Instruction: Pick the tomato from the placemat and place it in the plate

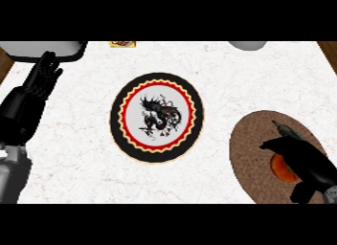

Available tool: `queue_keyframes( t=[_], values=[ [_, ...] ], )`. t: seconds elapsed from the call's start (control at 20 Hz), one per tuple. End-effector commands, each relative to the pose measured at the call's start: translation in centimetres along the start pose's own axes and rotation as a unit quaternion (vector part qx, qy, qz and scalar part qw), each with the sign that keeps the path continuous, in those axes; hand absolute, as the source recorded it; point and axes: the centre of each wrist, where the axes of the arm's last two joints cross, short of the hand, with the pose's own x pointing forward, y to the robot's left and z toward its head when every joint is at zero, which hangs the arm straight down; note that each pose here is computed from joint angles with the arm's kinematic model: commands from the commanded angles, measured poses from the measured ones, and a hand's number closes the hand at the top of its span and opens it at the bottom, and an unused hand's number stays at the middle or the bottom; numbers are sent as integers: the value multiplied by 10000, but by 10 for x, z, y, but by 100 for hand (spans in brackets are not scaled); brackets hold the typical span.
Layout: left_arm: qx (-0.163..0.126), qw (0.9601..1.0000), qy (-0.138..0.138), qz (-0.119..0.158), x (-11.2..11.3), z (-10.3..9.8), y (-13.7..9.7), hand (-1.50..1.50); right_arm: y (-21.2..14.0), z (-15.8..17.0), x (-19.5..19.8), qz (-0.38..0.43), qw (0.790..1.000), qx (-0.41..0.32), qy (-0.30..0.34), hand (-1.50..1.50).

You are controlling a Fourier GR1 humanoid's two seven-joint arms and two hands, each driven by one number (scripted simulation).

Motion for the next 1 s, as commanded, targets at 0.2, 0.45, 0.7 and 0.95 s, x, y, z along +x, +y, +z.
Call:
queue_keyframes(
  t=[0.2,0.45,0.7,0.95],
  values=[
    [65,10000,16,34,0,-4,19,0,1,-1,-6,208,9877,-1504,-376,150],
    [263,9995,179,-21,-9,8,21,0,32,36,1,-435,9681,-1474,1981,150],
    [494,9983,284,-140,-12,15,36,0,75,84,5,-950,8867,-1186,4366,150],
    [332,9994,100,-75,-5,16,18,0,32,90,95,-1573,8672,-2044,4260,150]
  ],
)
